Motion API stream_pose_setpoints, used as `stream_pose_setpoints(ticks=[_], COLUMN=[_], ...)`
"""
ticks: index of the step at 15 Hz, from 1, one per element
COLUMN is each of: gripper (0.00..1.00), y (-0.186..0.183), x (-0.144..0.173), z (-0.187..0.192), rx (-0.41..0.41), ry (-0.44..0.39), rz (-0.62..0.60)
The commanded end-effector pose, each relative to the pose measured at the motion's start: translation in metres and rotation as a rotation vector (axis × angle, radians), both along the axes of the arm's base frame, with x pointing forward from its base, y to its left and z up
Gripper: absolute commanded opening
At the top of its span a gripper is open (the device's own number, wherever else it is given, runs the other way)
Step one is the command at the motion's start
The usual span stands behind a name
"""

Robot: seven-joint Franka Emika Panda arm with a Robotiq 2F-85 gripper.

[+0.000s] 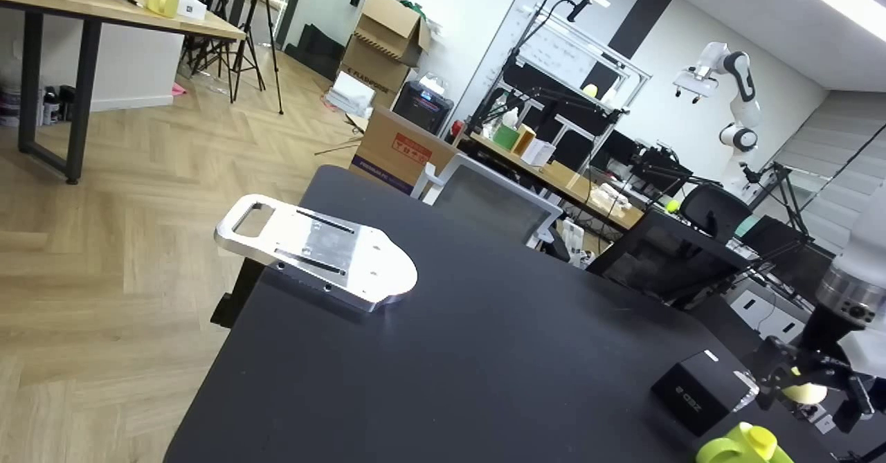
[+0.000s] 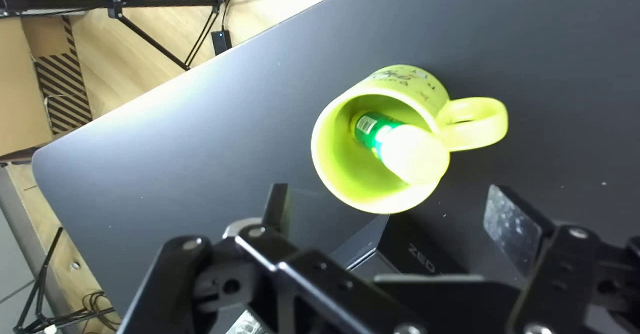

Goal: Remove the glue stick from the yellow mug and put it on top of the black box

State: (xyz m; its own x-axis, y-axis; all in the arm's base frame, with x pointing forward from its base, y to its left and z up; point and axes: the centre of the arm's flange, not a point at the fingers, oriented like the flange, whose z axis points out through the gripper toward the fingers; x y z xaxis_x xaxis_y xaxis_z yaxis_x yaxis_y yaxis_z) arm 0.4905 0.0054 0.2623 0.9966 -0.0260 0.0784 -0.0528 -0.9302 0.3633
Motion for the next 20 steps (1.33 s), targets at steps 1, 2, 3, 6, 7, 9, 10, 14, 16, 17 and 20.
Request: stream_pose_setpoints(ticks=[1, 2, 3, 6, 7, 9, 10, 14, 16, 17, 20], gripper=[1.00, 1.00, 1.00, 1.00, 1.00, 1.00, 1.00, 1.00, 1.00, 1.00, 1.00], y=[0.014, 0.017, 0.018, 0.013, 0.010, 0.005, 0.002, -0.007, -0.010, -0.010, -0.011], x=[0.002, 0.001, 0.000, -0.003, -0.003, -0.003, -0.002, -0.003, -0.003, -0.002, -0.001], z=[-0.018, -0.022, -0.025, -0.034, -0.037, -0.042, -0.045, -0.053, -0.056, -0.057, -0.058], rx=[-0.027, -0.030, -0.038, -0.058, -0.066, -0.079, -0.088, -0.126, -0.136, -0.136, -0.140], ry=[0.008, 0.015, 0.018, 0.026, 0.028, 0.022, 0.023, 0.022, 0.018, 0.017, 0.014], rz=[-0.040, -0.043, -0.046, -0.052, -0.053, -0.056, -0.057, -0.055, -0.049, -0.042, -0.032])
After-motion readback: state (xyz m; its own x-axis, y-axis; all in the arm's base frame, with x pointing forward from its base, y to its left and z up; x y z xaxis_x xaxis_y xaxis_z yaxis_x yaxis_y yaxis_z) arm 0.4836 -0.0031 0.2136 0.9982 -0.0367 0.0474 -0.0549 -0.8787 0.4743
